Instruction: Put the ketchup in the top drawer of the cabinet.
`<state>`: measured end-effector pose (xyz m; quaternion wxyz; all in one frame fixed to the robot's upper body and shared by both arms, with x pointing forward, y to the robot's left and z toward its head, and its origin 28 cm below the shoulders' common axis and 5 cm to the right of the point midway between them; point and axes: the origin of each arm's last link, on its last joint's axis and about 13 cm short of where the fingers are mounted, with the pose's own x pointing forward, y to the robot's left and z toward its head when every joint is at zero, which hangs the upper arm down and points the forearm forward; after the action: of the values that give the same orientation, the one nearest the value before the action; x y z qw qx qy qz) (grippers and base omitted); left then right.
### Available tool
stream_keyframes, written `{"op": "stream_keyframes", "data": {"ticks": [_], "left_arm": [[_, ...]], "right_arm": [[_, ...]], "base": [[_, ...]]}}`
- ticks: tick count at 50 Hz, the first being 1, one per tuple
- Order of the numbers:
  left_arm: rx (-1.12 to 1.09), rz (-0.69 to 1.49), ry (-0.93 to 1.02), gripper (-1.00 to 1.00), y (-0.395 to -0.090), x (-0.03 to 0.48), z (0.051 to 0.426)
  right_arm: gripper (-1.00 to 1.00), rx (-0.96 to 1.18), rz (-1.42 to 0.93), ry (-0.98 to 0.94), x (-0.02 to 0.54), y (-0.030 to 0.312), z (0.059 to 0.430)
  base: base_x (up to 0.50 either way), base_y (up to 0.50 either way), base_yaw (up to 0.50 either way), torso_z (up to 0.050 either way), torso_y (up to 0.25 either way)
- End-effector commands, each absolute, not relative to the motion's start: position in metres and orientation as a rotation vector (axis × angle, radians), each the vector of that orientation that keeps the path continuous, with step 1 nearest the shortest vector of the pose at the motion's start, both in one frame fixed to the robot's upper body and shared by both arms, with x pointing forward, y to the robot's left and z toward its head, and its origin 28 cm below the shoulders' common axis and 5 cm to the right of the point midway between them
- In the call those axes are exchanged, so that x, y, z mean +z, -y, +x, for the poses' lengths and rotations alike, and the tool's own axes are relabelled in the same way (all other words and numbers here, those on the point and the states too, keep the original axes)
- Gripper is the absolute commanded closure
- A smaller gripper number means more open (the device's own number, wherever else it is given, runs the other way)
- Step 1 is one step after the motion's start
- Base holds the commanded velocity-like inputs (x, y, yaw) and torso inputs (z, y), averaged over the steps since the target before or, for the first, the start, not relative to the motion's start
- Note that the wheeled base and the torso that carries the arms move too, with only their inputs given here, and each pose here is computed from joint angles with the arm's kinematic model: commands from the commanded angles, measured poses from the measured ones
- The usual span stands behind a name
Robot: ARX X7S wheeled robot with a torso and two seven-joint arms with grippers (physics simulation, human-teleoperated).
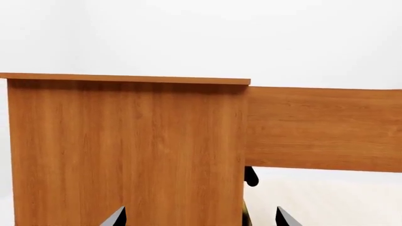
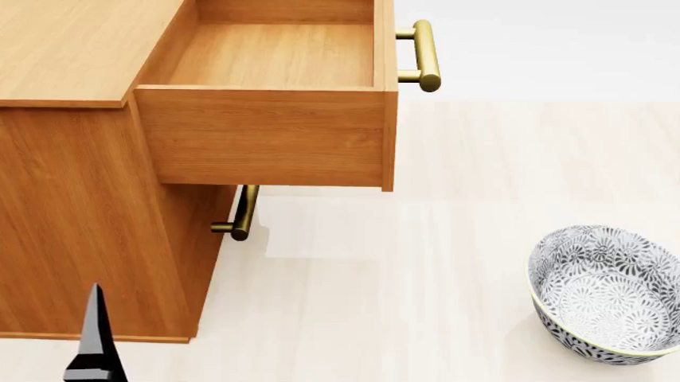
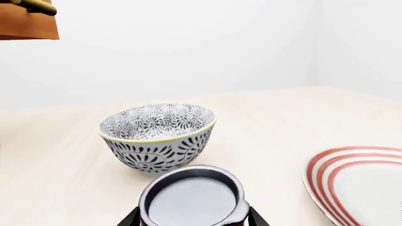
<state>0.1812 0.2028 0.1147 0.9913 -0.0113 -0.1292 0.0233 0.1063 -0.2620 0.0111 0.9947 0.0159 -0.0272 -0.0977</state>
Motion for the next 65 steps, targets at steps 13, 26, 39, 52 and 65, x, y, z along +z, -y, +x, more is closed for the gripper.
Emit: {"op": "stream_keyframes", "data": {"ticks": [13,26,39,52,65], "left_arm": [[0.048,-0.029,0.258,-1.00,-0.204,0.114,0.182],[0.047,-0.041,0.253,-1.00,-0.205,0.113,0.182],[0.048,-0.043,0.249,-1.00,-0.205,0.111,0.184],[0.044,-0.045,0.247,-1.00,-0.205,0.110,0.184],[0.042,-0.047,0.248,-1.00,-0.204,0.111,0.184]], "right_arm": [[1.00,-0.174,-0.042,0.131,0.081,0.253,0.117],[1.00,-0.151,-0.045,0.230,0.147,0.244,0.117],[1.00,-0.145,-0.071,0.302,0.194,0.240,0.120],[1.00,-0.161,-0.079,0.364,0.236,0.235,0.126],[1.00,-0.162,-0.077,0.442,0.263,0.235,0.132]], "base": [[0.00,0.00,0.00,0.000,0.000],[0.00,0.00,0.00,0.000,0.000],[0.00,0.00,0.00,0.000,0.000],[0.00,0.00,0.00,0.000,0.000],[0.00,0.00,0.00,0.000,0.000]]}}
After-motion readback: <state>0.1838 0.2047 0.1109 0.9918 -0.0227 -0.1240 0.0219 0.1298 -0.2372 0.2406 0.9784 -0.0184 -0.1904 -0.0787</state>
